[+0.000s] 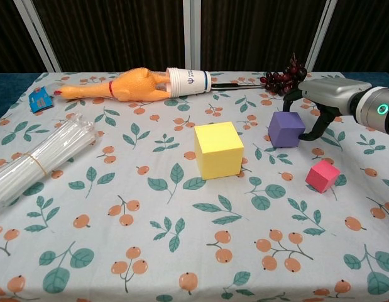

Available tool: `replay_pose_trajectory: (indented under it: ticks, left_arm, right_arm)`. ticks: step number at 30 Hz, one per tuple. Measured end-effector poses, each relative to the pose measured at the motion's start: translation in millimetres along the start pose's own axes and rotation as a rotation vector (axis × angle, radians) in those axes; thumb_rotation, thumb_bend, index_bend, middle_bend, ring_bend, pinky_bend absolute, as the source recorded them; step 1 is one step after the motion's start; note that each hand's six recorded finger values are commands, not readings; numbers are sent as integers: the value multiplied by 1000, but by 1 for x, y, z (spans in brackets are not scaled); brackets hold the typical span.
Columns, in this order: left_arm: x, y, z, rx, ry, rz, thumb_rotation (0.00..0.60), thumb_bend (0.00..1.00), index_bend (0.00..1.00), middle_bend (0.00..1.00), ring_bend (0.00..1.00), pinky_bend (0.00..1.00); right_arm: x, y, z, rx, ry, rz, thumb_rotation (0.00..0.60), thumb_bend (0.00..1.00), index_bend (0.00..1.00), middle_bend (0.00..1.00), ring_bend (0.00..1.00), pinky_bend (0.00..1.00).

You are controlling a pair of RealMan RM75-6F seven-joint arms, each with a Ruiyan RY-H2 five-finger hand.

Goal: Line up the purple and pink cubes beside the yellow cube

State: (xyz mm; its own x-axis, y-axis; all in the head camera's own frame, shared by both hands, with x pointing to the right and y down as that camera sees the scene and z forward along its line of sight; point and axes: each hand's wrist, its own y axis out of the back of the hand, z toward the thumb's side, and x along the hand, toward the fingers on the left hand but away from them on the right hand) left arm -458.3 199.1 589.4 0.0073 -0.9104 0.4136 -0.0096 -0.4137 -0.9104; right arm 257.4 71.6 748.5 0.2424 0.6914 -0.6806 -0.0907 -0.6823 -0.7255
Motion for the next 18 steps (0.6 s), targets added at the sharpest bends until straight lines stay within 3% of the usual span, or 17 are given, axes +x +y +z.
replay_pose_trajectory:
  ticks: [8, 18]
  left_arm:
    - [-2, -1, -1, -4, -1, 1, 600, 20, 216, 229, 170, 145]
    - [-3, -2, -3, -14, -1, 4, 600, 21, 216, 229, 170, 145]
  right_arm:
    - [21, 1, 35, -69, 92, 17, 600, 198, 413, 120, 0, 3]
    - [22, -8, 57, -76, 92, 16, 600, 197, 423, 120, 0, 0]
